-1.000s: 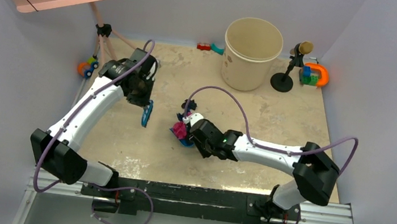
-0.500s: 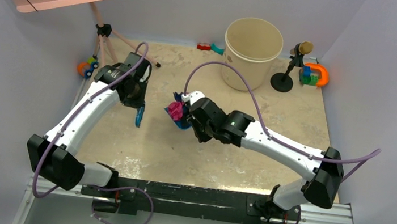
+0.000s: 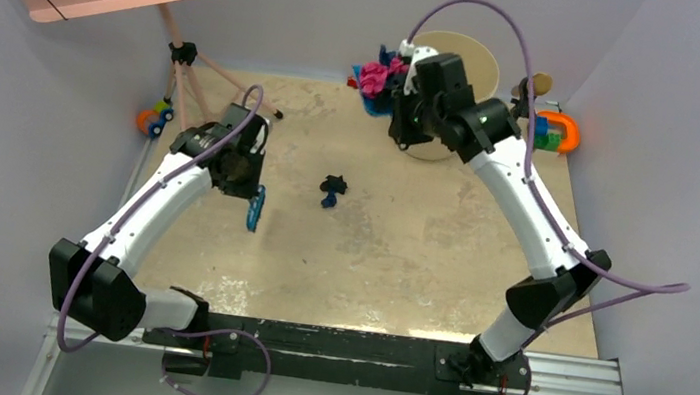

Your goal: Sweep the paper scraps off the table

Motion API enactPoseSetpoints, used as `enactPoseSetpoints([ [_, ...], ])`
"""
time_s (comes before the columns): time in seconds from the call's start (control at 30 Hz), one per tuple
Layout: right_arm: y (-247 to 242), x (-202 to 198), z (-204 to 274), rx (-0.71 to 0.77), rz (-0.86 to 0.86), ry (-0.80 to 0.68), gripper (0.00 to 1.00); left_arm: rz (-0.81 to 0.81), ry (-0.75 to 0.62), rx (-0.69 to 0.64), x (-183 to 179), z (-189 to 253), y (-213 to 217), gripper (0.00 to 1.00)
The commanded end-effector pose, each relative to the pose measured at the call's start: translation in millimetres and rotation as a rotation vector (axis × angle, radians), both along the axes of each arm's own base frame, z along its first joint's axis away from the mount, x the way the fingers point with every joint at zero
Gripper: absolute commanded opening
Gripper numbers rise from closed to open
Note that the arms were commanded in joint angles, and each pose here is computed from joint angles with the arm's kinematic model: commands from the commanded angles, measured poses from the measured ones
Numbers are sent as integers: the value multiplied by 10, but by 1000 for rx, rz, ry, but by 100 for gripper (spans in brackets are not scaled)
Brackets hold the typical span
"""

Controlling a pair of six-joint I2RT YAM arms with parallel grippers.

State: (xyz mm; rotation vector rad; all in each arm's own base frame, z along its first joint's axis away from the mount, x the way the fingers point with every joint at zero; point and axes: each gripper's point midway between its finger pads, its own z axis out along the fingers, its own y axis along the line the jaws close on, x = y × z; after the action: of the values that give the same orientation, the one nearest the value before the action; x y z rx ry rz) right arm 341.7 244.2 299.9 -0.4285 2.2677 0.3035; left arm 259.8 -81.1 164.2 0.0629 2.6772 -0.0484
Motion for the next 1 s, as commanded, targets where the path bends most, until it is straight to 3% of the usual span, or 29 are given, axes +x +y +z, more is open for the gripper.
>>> enactPoseSetpoints([
  [0.0,-170,347,360,78,-17,-17,0,-24,-46,-62,72,30,-106,0],
  [0.3,-427,1200,667,492,-109,10,0,-55,-33,-85,49,-32,-165,0],
  [0.57,-399,1263,797,1028,-50,76,0,-74,-24,-113,23,-49,-219,0],
  [0.97,-384,1275,948,1195,-20,80,0,-92,-8,-133,-1,-76,-263,0],
])
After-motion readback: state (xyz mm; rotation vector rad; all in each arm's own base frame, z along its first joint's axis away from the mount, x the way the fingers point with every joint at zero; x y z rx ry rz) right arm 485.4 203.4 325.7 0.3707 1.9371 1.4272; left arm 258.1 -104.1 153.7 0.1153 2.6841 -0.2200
